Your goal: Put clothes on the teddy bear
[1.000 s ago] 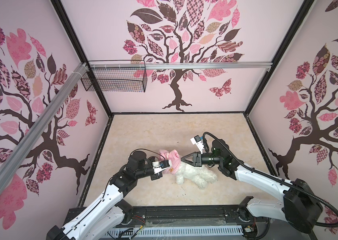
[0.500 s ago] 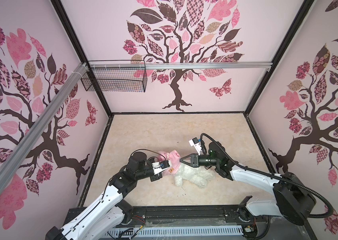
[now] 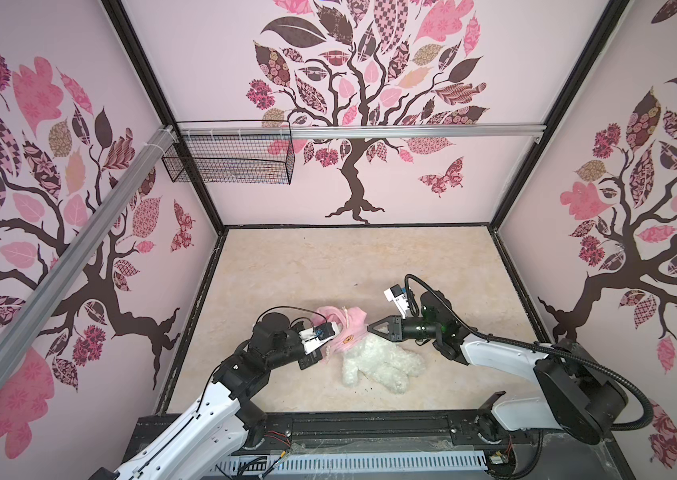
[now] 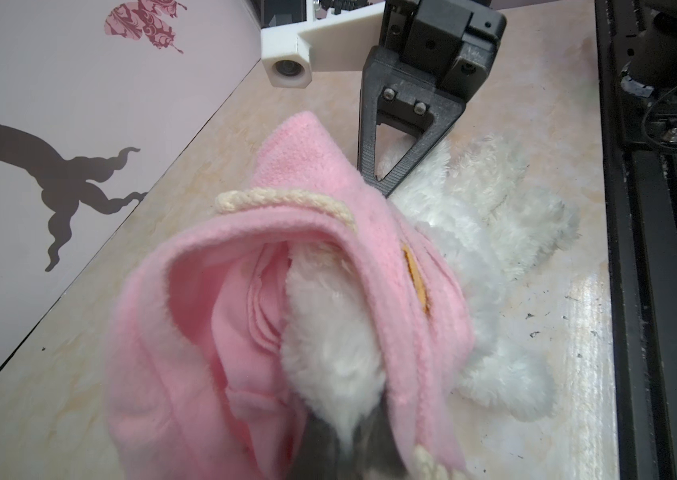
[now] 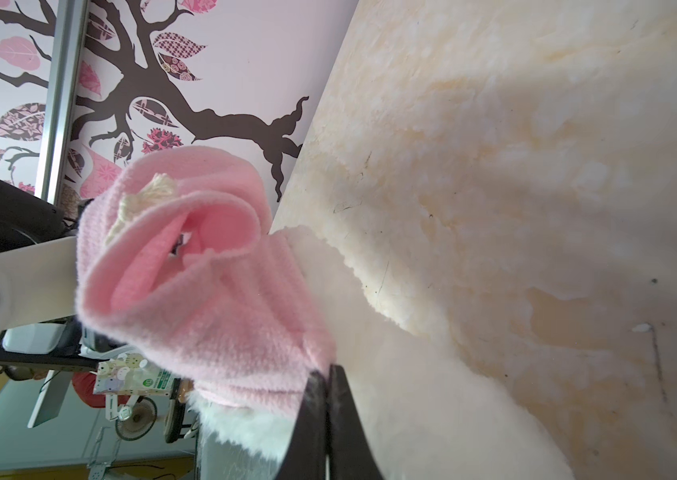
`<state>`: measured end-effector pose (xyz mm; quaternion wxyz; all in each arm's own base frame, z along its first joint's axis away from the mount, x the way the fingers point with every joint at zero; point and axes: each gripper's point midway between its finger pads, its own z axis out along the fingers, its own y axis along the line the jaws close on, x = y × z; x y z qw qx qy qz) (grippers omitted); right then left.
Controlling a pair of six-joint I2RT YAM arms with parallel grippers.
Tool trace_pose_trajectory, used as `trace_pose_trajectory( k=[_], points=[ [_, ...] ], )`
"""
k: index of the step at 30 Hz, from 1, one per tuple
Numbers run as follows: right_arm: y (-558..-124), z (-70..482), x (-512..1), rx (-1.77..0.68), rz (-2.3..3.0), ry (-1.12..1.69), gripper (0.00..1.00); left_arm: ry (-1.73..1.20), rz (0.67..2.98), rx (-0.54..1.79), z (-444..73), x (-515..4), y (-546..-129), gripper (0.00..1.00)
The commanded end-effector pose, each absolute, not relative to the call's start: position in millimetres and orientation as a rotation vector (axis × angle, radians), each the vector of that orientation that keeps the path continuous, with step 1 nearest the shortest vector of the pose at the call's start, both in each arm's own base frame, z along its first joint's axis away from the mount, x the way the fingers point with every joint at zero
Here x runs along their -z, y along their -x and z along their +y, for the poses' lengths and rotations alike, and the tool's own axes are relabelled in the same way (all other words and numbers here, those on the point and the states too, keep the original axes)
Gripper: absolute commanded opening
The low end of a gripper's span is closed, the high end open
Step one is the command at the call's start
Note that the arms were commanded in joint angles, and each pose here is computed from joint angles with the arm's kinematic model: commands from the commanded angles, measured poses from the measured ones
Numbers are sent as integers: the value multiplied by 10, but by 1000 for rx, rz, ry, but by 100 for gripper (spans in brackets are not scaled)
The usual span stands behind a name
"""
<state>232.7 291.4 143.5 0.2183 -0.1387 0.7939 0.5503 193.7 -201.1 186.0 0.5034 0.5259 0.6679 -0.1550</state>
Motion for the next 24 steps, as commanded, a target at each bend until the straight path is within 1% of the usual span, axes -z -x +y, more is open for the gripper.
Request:
trace_pose_trajectory(
  k=[1,3,5,7,9,11,12,17,21,24],
  points=[
    [-2530,2378,-684,-1166,2444,118,0,-1083,1591,261,-1822,-2199,-2125,0],
    [-2545,2392,-673,-1169,2453,118,0,-1071,1609,266,-1803,-2159,-2117,0],
    [-2571,2492,-771,-1232,2413,152,0,-1107,1615,315,-1858,-2101,-2055,0],
    [-2543,2681,-974,-1298,2338,257,0,-1134,1636,386,-1935,-2035,-2004,0],
    [-2459,2873,-1131,-1261,2298,436,0,-1129,1669,430,-1982,-2007,-2007,0],
    [-2439,2952,-1276,-1155,2246,563,7,-1133,1701,468,-2020,-1977,-1999,0],
    [-2446,2944,-1347,-1117,2210,591,12,-1131,1721,484,-2032,-1951,-1999,0],
    [-2425,2837,-1724,-1014,2016,668,32,-1126,1756,544,-2082,-1890,-1973,0],
    [-2195,2890,-1926,-960,1846,775,46,-1103,1770,561,-2088,-1901,-1981,0],
    [-1959,3025,-1918,-853,1720,900,57,-1083,1792,598,-2108,-1918,-1969,0]
  ],
)
